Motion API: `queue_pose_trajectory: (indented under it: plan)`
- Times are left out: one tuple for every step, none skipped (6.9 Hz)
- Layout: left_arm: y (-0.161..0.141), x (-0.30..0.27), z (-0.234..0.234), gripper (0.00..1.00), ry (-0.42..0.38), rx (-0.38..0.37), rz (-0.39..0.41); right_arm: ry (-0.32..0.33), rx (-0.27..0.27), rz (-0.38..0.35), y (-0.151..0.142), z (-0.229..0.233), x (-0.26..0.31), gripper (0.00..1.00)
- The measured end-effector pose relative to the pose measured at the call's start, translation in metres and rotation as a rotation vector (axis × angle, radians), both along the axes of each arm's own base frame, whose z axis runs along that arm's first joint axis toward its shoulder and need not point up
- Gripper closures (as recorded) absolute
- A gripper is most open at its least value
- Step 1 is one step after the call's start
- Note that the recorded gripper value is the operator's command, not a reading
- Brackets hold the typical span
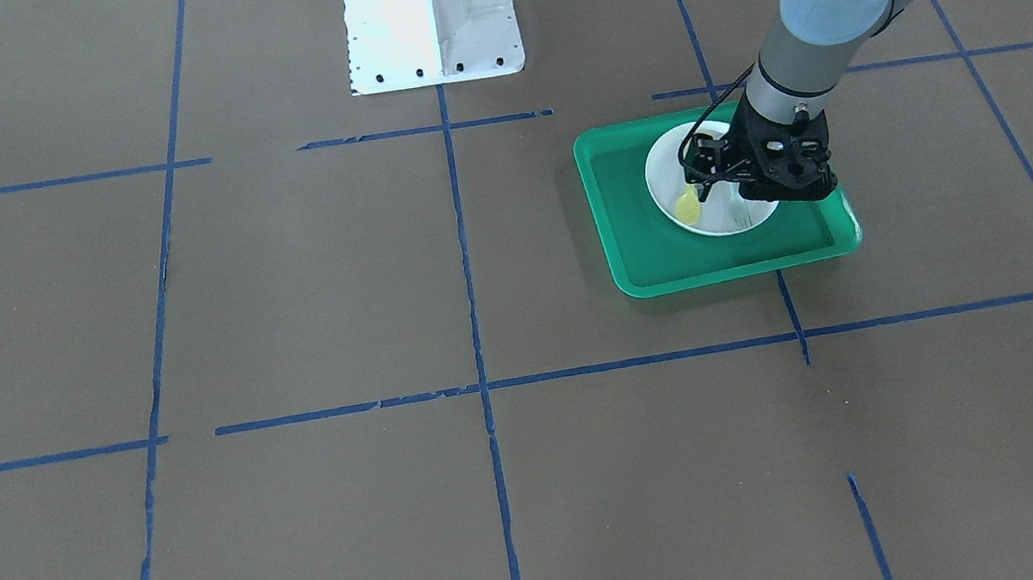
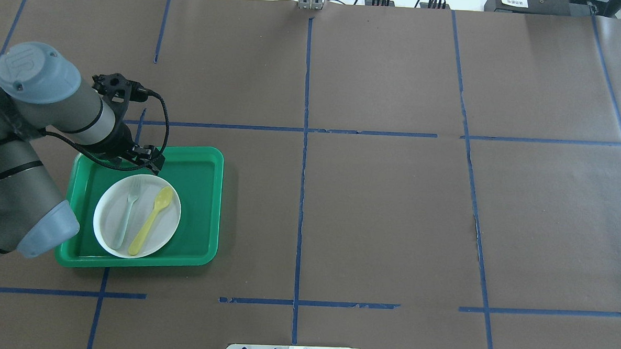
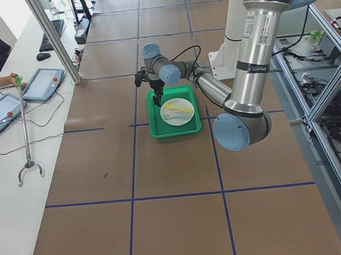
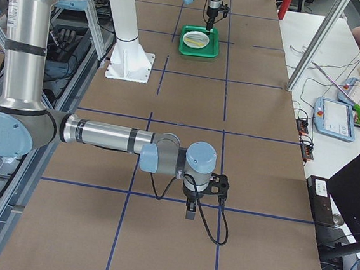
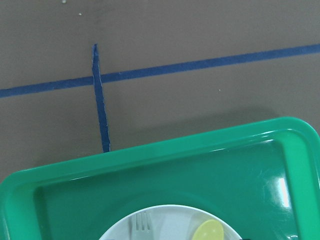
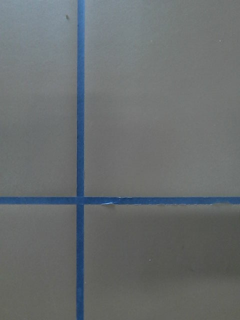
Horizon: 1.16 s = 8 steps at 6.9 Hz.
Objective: Place spoon
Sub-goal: 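Move the left gripper over the yellow spoon on the white plate, then lower the left gripper and close it on the yellow spoon handle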
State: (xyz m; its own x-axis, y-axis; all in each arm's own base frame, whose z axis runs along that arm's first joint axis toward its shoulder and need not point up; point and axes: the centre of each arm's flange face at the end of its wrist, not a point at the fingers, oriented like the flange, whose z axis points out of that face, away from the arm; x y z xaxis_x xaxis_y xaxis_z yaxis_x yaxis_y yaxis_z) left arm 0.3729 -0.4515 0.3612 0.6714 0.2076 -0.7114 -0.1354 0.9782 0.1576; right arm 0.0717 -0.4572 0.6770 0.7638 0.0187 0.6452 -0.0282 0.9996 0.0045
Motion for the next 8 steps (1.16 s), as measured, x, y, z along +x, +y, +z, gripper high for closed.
queue_pose_trajectory:
  plan:
    - [0.011,0.006,0.013,0.17,0.016,0.017,0.022,0.0,0.0,0.0,0.0,0.0,0.0,0.0]
    - [0.02,0.013,0.026,0.19,0.027,0.027,0.042,0.0,0.0,0.0,0.0,0.0,0.0,0.0]
    - [0.029,0.022,0.035,0.21,0.029,0.028,0.063,0.0,0.0,0.0,0.0,0.0,0.0,0.0]
    - [0.037,0.032,0.038,0.24,0.028,0.025,0.084,0.0,0.0,0.0,0.0,0.0,0.0,0.0]
    - [0.044,0.04,0.04,0.28,0.027,0.022,0.1,0.0,0.0,0.0,0.0,0.0,0.0,0.0]
    - [0.052,0.048,0.041,0.36,0.025,0.021,0.118,-0.001,0.0,0.0,0.0,0.0,0.0,0.0]
    - [0.057,0.052,0.042,0.42,0.025,0.02,0.131,-0.001,0.0,0.0,0.0,0.0,0.0,0.0]
    - [0.059,0.054,0.044,0.42,0.022,0.019,0.137,-0.001,0.0,0.0,0.0,0.0,0.0,0.0]
